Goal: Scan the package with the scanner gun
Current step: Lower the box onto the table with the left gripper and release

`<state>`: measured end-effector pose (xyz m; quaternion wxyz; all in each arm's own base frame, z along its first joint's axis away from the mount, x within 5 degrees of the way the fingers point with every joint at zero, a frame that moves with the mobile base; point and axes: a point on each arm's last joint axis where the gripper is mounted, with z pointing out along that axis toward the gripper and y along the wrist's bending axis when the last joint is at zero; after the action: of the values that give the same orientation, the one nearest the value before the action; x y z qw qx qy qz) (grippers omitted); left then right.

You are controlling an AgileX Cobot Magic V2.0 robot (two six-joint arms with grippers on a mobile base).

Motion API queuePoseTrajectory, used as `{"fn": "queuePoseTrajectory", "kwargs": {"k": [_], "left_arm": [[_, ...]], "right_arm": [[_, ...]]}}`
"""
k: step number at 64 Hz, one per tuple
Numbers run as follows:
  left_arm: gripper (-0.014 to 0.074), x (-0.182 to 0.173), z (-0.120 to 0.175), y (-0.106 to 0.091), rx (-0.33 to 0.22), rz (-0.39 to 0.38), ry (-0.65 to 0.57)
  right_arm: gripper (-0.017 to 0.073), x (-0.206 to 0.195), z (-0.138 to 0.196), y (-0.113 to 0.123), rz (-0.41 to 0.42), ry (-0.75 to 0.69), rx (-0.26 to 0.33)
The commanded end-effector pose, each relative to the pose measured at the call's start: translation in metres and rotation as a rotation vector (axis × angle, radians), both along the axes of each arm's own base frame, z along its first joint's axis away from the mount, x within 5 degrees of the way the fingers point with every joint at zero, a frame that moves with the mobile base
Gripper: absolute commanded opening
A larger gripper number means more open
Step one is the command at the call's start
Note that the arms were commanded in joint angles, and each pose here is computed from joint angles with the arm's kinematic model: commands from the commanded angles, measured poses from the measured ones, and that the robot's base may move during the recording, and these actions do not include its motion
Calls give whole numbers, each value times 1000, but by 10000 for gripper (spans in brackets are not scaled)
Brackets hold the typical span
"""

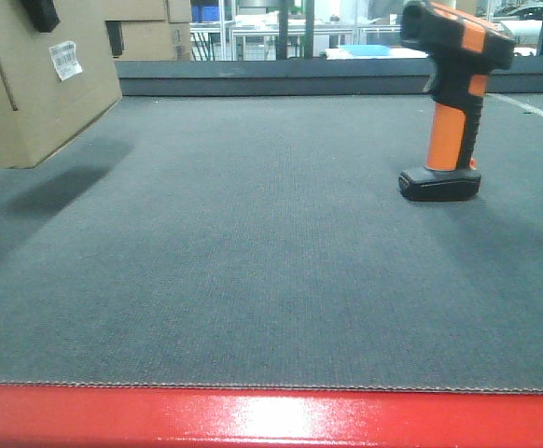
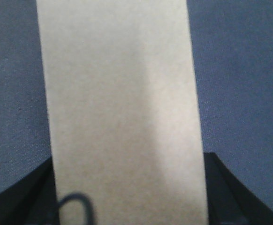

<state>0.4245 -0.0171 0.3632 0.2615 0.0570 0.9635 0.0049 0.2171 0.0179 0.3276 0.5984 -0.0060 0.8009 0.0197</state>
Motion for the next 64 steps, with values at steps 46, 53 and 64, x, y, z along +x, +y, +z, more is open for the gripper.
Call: {"fn": "queuePoseTrajectory", "kwargs": {"k": [46,53,64], "left_arm": [[625,16,-40,-1,-3,54,96],[533,6,-21,-1,-6,54,52],[478,-17,20,0,-9,47,-46]], "right_arm": [[-167,-51,40,-9,-39,-175,15],[-167,-51,39,-10,-44,-169,14],[-167,-52,34,-13,-90,-108,42]]}}
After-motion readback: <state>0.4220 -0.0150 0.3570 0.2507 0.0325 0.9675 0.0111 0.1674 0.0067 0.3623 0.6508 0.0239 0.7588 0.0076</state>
